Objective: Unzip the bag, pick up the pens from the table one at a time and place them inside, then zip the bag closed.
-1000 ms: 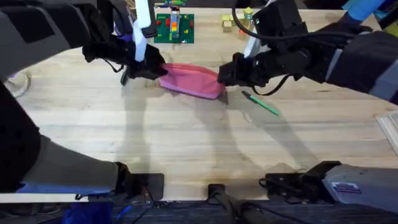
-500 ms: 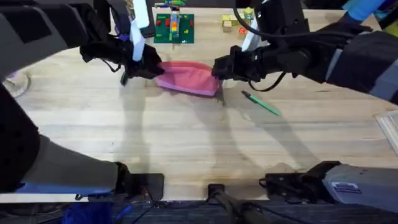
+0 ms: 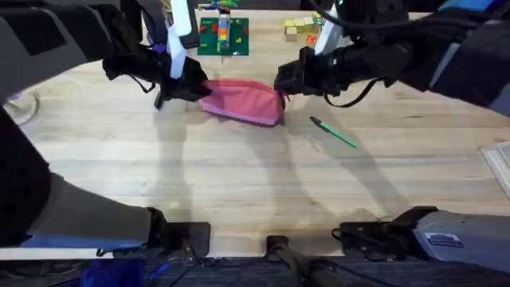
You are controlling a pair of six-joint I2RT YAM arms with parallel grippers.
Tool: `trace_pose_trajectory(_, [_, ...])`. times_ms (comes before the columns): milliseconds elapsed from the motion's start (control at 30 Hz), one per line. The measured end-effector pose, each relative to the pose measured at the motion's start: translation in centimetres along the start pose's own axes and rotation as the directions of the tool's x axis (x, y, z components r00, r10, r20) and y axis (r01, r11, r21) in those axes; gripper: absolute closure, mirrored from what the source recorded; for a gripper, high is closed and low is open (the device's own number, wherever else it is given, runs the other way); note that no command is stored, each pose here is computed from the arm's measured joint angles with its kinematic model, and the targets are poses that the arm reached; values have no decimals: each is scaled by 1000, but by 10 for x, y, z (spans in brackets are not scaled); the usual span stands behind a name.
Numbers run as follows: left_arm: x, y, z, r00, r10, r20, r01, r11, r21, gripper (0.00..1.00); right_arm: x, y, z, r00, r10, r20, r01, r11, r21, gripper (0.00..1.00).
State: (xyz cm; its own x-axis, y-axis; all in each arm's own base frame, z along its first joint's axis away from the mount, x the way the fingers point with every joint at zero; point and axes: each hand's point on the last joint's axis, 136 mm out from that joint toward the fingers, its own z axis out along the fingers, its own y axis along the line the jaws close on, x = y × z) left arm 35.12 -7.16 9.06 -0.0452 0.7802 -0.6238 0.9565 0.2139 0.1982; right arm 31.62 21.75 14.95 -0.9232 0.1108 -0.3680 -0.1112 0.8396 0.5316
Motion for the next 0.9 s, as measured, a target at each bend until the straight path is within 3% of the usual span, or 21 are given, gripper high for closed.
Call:
trace_pose_trajectory(233, [-2, -1, 1, 1000, 0, 6, 0, 1000, 5, 958, 1, 1, -1, 1000, -20, 1, 20, 999, 26, 968])
trace_pose_trajectory(467, [0, -1, 0, 1000, 0, -1, 0, 1000, 3, 958, -5, 27, 5, 993, -100, 61, 101, 995, -18, 968])
trace_pose_trajectory(900, [0, 0, 0, 1000, 2, 0, -2, 1000, 0, 959, -14, 48, 49, 985, -152, 88, 159, 984, -82, 969])
